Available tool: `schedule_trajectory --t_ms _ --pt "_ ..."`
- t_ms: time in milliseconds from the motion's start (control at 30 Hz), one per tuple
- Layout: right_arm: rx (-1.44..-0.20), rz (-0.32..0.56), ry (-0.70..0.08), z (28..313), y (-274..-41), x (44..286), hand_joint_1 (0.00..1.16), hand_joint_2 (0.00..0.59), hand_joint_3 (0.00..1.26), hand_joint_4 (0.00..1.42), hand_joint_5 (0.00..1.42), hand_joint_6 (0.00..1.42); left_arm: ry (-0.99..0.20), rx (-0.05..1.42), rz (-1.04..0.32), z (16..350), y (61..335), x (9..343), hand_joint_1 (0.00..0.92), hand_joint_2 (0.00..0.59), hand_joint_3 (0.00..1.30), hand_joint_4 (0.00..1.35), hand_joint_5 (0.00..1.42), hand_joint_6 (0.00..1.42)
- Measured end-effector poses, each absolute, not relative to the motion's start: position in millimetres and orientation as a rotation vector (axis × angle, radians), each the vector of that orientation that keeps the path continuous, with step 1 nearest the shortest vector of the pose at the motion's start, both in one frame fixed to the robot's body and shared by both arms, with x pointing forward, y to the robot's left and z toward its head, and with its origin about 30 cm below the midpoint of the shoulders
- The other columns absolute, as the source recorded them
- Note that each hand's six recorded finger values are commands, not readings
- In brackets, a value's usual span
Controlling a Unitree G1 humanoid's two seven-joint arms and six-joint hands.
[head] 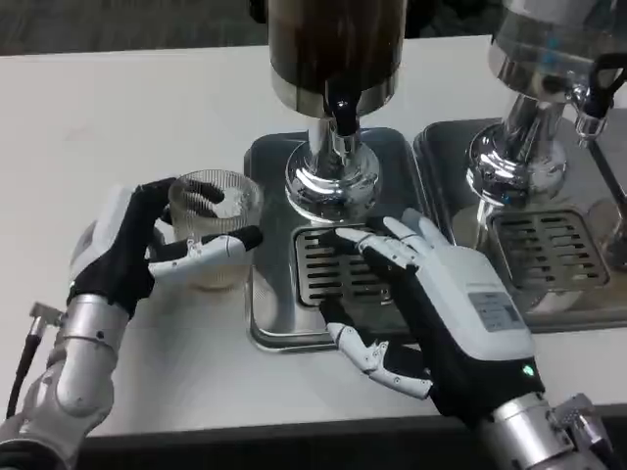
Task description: Grasp the cup under the faucet to collect the drink, then remove the cup.
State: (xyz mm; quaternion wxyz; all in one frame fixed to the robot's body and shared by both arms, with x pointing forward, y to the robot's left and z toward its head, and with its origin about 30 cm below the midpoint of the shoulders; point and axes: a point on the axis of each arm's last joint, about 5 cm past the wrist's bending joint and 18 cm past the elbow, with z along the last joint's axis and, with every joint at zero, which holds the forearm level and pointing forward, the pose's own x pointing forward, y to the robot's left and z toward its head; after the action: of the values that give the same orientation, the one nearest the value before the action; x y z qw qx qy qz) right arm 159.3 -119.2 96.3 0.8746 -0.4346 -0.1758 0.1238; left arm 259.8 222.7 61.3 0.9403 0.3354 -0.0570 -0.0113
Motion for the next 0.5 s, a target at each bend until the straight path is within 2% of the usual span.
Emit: schedule_trajectory --t_ms 167,500 --pt "-0.905 0.258 -0.368 96 -119 159 0.43 0.443 0.28 0.29 0.12 0.01 -0.2 0.678 -0.022 68 223 262 0.635 0.0 0.72 0.83 1.03 1.28" --pt "-0.882 0.237 -0.387 96 -118 159 0.43 0.443 0.28 0.3 0.13 0.02 -0.207 0.694 -0.131 61 203 261 0.628 0.0 0.72 0.81 1.02 1.28"
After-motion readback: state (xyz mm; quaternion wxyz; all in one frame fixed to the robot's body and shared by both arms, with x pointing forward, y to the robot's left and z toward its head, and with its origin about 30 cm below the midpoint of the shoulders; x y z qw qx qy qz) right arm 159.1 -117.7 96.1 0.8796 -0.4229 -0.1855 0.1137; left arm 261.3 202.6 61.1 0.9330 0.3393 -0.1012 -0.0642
